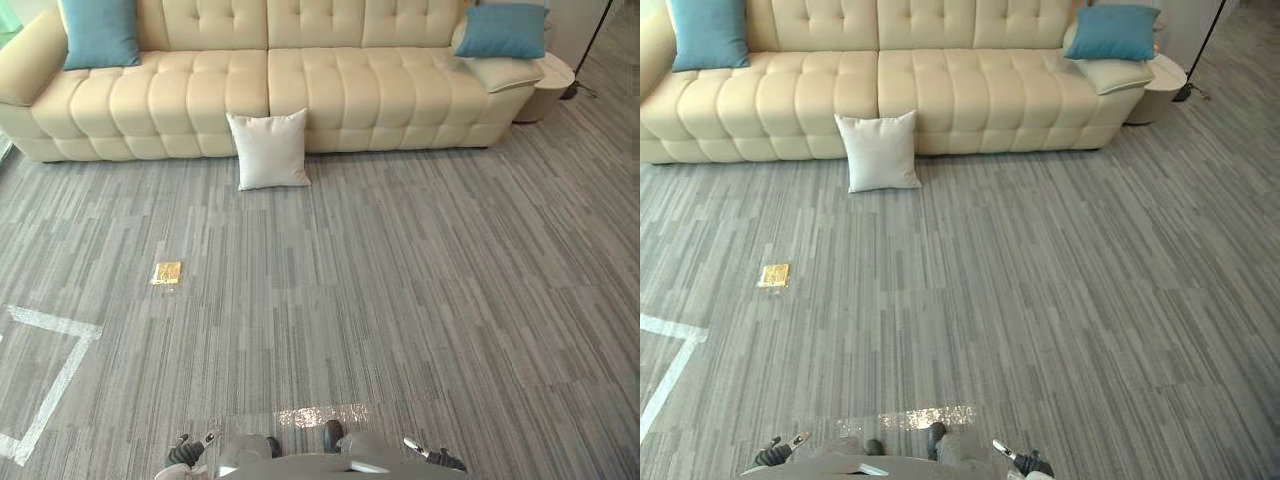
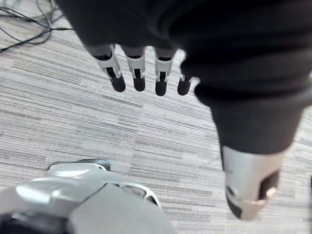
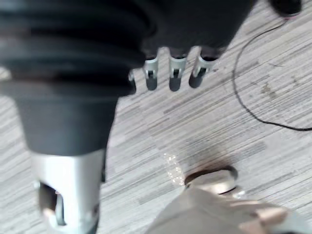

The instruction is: Pick up cushions and gather them together orderly.

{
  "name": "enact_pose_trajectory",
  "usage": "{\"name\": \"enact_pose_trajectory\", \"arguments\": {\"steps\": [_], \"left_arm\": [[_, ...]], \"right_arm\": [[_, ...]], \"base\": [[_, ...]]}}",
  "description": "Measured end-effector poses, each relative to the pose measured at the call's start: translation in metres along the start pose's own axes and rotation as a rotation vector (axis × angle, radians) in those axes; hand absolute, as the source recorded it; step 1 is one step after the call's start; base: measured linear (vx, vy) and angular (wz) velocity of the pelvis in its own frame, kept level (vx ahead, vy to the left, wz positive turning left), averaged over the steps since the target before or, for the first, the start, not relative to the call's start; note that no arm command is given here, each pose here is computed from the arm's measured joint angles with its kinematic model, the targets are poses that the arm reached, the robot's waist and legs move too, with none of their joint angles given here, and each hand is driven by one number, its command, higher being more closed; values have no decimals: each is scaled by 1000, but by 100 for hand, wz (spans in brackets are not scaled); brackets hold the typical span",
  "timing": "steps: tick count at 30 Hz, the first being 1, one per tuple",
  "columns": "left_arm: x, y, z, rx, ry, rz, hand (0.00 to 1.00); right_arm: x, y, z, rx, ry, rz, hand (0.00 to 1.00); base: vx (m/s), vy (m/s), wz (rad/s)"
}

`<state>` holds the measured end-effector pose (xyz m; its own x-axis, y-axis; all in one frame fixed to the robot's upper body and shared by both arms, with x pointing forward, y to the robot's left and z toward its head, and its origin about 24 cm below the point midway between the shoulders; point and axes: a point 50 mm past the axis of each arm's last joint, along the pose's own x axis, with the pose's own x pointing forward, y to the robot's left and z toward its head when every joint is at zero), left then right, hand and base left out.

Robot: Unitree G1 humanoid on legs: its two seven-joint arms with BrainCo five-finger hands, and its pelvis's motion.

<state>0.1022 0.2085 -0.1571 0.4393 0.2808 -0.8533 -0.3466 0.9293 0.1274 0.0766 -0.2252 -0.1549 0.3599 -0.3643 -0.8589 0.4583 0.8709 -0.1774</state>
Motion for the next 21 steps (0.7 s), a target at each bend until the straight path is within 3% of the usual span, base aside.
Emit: {"name": "enact_pose_trajectory", "arguments": {"steps": [7,14,21], "left_arm": [[-3,-48,11,-56,-31,-110,0],[-2,-41,29,-107,-106,-82,0],[-2,-36,30,-94,-121,-68,0]], "right_arm": [[3,-4,12,-14,-33,-18,0],[6,9,30,-18,-79,2,0],[3,28,29,-14,-76,48,0]], "base": [[633,-194,51],[448,-65,-17],[351,231,-3]]}}
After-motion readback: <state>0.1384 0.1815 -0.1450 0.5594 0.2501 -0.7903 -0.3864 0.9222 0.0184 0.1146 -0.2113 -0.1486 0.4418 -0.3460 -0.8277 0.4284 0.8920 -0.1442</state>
